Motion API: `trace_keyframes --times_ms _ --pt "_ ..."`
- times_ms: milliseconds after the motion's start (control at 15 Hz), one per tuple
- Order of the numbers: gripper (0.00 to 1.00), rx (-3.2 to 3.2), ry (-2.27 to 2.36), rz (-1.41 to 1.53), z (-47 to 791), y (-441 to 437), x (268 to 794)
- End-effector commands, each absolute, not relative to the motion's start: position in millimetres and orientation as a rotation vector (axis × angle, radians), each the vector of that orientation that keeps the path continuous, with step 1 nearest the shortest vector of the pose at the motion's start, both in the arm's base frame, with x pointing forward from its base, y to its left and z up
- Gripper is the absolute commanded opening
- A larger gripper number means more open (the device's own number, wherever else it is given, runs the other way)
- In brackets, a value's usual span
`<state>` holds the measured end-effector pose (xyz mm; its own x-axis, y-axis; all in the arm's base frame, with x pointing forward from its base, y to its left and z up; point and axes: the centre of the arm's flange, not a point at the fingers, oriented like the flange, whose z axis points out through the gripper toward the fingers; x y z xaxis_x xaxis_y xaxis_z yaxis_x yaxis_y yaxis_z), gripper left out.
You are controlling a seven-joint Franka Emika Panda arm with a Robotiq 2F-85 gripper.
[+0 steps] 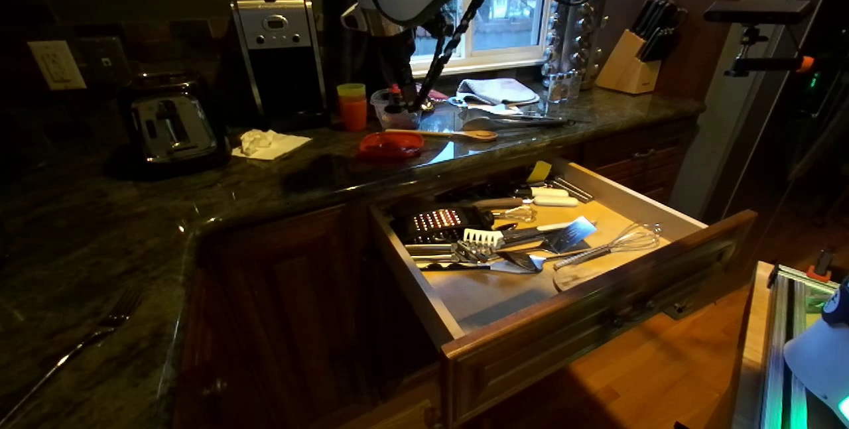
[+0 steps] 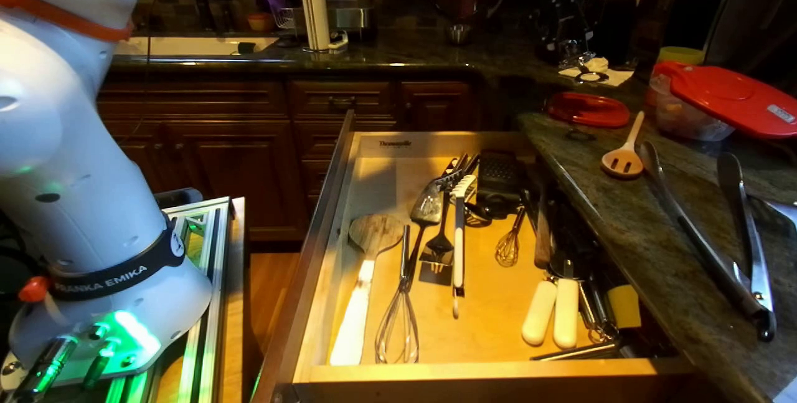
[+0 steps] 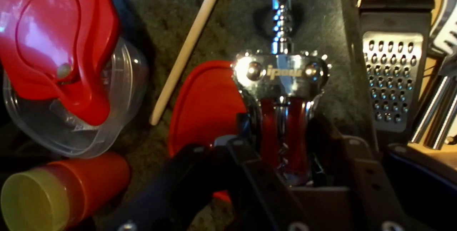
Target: Remove the bottle opener from the drawer and place it on the red lid on the counter
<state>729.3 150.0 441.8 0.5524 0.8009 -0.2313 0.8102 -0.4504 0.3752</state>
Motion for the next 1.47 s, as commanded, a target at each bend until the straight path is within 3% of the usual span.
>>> trace_keyframes --times_ms 0,933,1000,1067,1133,1400 --pt "0.21 2.288 1.389 0.026 427.7 161.3 784.2" --pt "0.21 2.191 1.578 0.013 358.8 175.5 812.8" --pt "0.25 2.186 1.579 0.001 357.1 174.6 812.6" --pt "0.7 2.187 1.582 0.005 357.7 173.9 812.4" --pt "0.71 2.181 1.581 0.004 359.0 173.2 812.4" --pt "0.99 2.211 1.557 0.016 387.1 173.8 806.7"
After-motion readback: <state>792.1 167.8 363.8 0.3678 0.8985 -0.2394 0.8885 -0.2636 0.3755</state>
